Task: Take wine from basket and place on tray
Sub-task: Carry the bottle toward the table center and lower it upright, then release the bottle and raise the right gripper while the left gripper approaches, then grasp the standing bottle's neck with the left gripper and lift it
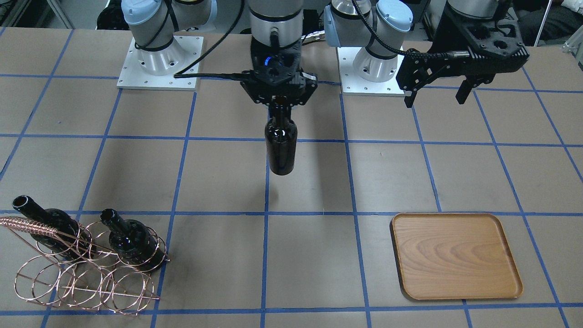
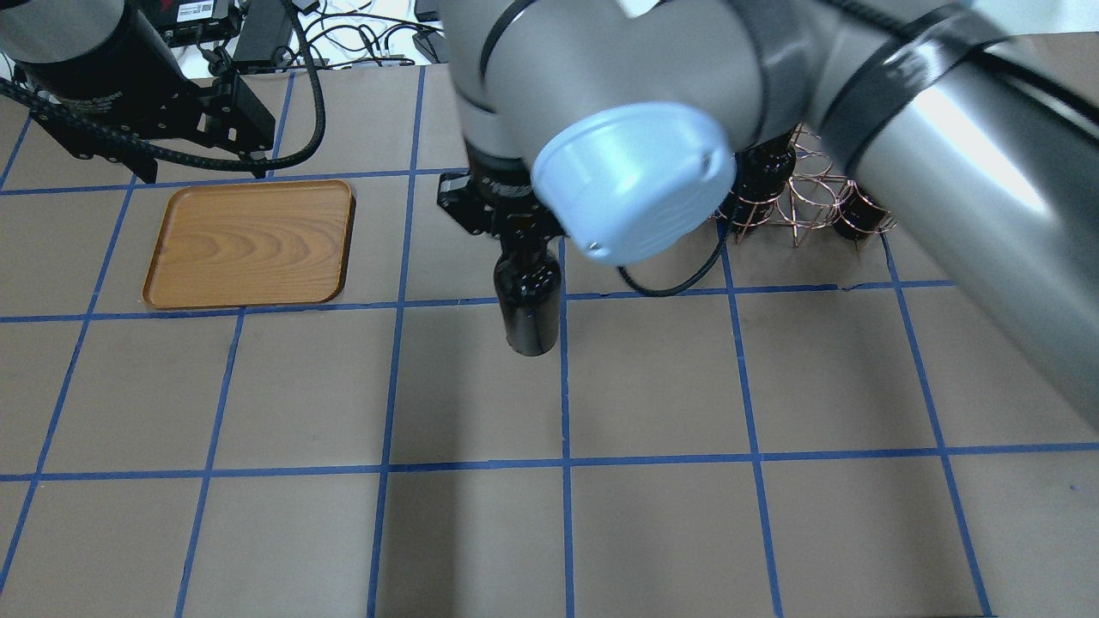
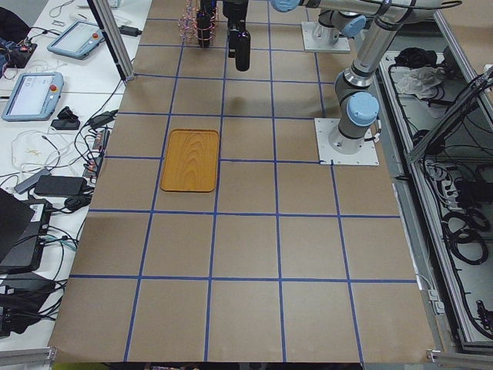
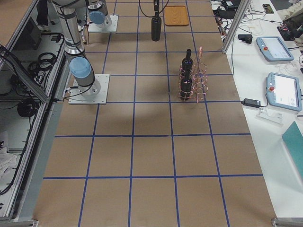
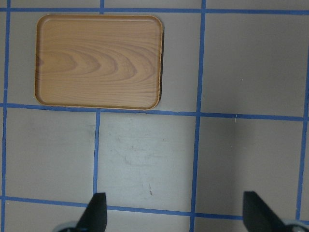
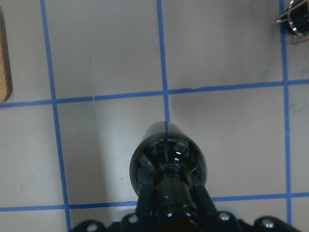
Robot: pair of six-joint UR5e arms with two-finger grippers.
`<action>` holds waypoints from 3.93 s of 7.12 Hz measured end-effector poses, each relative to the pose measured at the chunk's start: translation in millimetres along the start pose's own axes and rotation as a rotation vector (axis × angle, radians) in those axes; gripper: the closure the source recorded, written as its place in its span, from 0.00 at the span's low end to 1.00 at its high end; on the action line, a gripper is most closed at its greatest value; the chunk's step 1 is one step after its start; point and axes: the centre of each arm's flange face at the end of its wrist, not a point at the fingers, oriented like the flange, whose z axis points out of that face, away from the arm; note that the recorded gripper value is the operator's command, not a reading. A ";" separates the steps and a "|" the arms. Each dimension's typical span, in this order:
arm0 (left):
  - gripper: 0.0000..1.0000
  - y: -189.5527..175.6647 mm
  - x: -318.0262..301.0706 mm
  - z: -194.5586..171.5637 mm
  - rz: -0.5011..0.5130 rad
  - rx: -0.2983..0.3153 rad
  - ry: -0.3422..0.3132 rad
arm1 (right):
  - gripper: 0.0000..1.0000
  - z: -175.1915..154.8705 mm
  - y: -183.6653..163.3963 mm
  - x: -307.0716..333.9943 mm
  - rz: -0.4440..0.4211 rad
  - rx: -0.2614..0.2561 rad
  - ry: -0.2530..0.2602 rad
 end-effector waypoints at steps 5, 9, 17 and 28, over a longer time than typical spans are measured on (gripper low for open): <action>0.00 -1.6 -8.4 0.4 0.017 -0.001 -0.002 | 0.80 57.9 10.9 -26.2 0.021 0.007 -0.006; 0.00 -1.5 -11.1 0.2 0.015 -0.002 -0.004 | 0.23 67.5 10.9 -25.5 0.033 0.001 0.007; 0.00 -3.7 2.1 10.1 -0.015 -0.028 0.012 | 0.00 -8.4 -67.1 114.4 -0.117 0.015 0.017; 0.86 45.9 212.2 150.2 0.141 -0.217 0.101 | 0.00 -57.6 -57.6 253.1 -0.169 -0.045 0.043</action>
